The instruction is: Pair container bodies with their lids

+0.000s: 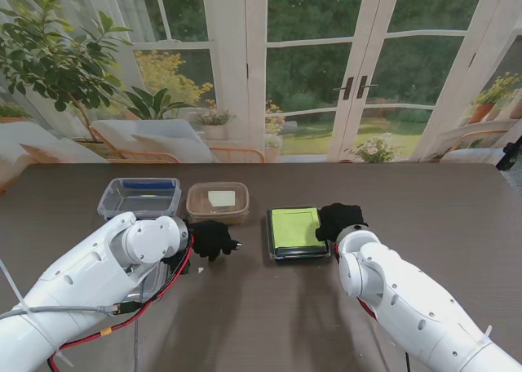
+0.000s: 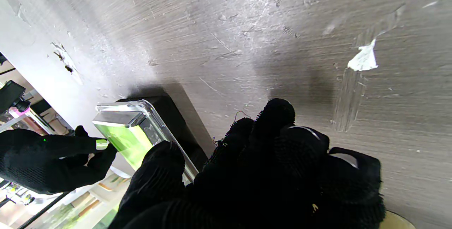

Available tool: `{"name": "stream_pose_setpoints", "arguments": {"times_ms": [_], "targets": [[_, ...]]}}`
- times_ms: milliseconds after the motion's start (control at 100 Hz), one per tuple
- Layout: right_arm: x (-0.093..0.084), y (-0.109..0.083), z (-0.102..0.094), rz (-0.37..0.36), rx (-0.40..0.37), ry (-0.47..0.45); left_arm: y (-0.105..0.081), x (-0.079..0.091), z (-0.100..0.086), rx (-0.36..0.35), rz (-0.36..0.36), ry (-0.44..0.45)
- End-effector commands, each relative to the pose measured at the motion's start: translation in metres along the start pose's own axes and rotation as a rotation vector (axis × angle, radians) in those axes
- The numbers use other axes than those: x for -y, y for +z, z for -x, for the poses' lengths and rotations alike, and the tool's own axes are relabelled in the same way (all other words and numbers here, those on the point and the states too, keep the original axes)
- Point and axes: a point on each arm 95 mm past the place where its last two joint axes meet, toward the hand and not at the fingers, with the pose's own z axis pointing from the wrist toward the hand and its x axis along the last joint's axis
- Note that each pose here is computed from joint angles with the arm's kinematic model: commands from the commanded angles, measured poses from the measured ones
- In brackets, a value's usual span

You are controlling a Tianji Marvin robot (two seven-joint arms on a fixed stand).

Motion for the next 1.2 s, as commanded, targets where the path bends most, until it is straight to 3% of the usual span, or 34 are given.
{"name": "stream_pose_setpoints", "arguments": {"times_ms": [0,250,580,850,1190], "targets": [[0.002,0.001,-0.003,-0.007,-0.005,-0.016,-0.001,-0.004,0.000,0.003,0.022,-0.002],[0.001,0.004,-0.002,0.005,-0.002,-0.047,-0.004,-0.006,0.001,0.012,0.022,-0.006],[-0.012,-0.004,0.004,0.082,-0.017,-0.037,-0.011,-0.010,0.003,0.025,0.017,-0.005],[-0.013,-0.021,-0.001,0.116,-0.172,-0.015,-0.021,-0.012,0.000,0.019,-0.010,0.008],[0.004,-0.037,-0.017,0.134,-0.322,-0.046,-0.036,-0.017,-0.003,0.021,-0.046,0.021]]}}
